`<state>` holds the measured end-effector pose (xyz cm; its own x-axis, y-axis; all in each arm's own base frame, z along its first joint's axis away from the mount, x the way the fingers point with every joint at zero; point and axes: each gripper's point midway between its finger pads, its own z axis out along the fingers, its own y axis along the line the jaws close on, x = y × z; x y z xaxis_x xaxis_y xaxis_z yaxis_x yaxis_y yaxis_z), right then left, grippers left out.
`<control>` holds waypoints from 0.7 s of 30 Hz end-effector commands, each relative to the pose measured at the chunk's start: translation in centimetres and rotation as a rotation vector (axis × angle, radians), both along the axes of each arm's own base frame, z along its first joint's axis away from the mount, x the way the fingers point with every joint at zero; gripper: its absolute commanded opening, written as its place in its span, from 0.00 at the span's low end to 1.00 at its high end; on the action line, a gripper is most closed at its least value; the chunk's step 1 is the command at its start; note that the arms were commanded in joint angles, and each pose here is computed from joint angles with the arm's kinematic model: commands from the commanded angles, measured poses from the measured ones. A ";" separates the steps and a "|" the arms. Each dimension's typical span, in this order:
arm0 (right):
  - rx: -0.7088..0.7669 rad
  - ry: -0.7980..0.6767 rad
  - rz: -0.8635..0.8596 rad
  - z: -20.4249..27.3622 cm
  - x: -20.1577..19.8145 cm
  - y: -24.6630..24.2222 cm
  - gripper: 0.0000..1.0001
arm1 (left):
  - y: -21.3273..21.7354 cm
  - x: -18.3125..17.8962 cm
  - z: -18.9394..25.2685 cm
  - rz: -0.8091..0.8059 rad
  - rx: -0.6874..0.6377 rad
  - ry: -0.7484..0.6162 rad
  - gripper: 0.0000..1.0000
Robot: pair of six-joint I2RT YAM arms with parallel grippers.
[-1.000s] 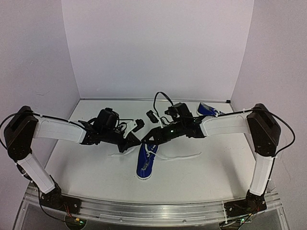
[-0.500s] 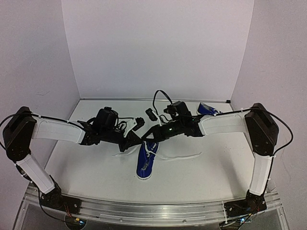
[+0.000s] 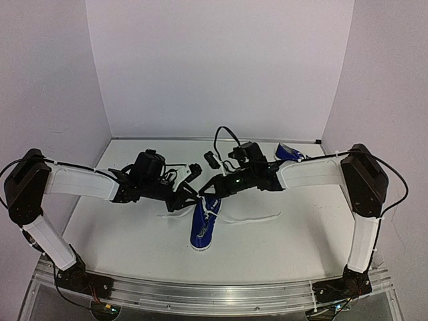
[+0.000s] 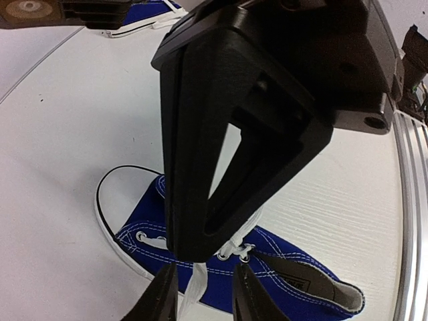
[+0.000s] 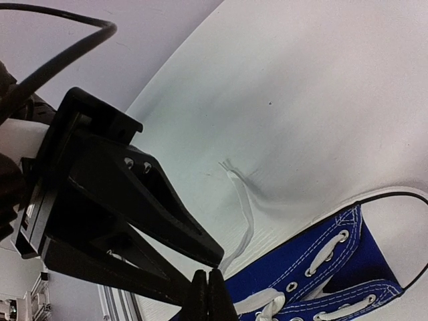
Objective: Tie the shoes
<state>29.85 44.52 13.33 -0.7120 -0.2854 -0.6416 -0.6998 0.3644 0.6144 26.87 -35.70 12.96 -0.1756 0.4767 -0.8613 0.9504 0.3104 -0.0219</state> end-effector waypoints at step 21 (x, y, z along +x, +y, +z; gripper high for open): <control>0.003 -0.064 -0.072 2.7 0.6 -1.3 0.00 | -3.7 1.0 0.0 0.084 -0.012 -0.135 0.28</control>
